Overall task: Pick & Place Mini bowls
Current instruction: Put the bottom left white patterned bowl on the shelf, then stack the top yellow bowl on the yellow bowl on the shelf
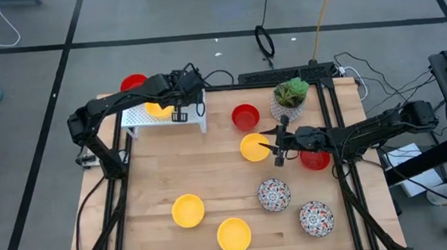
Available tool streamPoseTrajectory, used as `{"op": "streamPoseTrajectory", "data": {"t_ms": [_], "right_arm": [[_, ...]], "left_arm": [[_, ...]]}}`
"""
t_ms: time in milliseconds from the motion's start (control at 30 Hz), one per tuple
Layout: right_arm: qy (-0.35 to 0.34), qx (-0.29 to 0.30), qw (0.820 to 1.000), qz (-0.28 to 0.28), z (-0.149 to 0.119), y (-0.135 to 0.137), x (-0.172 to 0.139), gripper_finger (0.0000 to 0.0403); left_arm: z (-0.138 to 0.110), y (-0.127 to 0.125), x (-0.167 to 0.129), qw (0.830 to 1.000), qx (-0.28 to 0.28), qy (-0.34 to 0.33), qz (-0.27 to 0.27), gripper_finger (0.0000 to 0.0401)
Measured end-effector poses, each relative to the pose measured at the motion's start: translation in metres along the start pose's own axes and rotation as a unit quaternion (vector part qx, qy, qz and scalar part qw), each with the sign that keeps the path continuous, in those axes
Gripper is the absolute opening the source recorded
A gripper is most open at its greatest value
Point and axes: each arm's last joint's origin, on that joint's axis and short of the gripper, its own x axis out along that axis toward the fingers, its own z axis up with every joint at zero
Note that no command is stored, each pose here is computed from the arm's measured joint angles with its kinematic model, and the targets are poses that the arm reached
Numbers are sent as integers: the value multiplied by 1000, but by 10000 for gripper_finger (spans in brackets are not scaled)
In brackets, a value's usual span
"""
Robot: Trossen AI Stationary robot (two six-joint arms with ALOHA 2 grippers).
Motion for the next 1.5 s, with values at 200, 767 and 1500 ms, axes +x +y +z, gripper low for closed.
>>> {"op": "streamPoseTrajectory", "data": {"t_ms": [200, 767, 1500], "right_arm": [[0, 0, 1000, 0, 0, 0, 0, 164], [0, 0, 1000, 0, 0, 0, 0, 164], [0, 0, 1000, 0, 0, 0, 0, 164]], "left_arm": [[-1, -1, 0, 1000, -6, 3, -4, 32], [-1, -1, 0, 1000, -10, 4, -3, 45], [7, -13, -18, 995, -60, 18, 74, 137]]}}
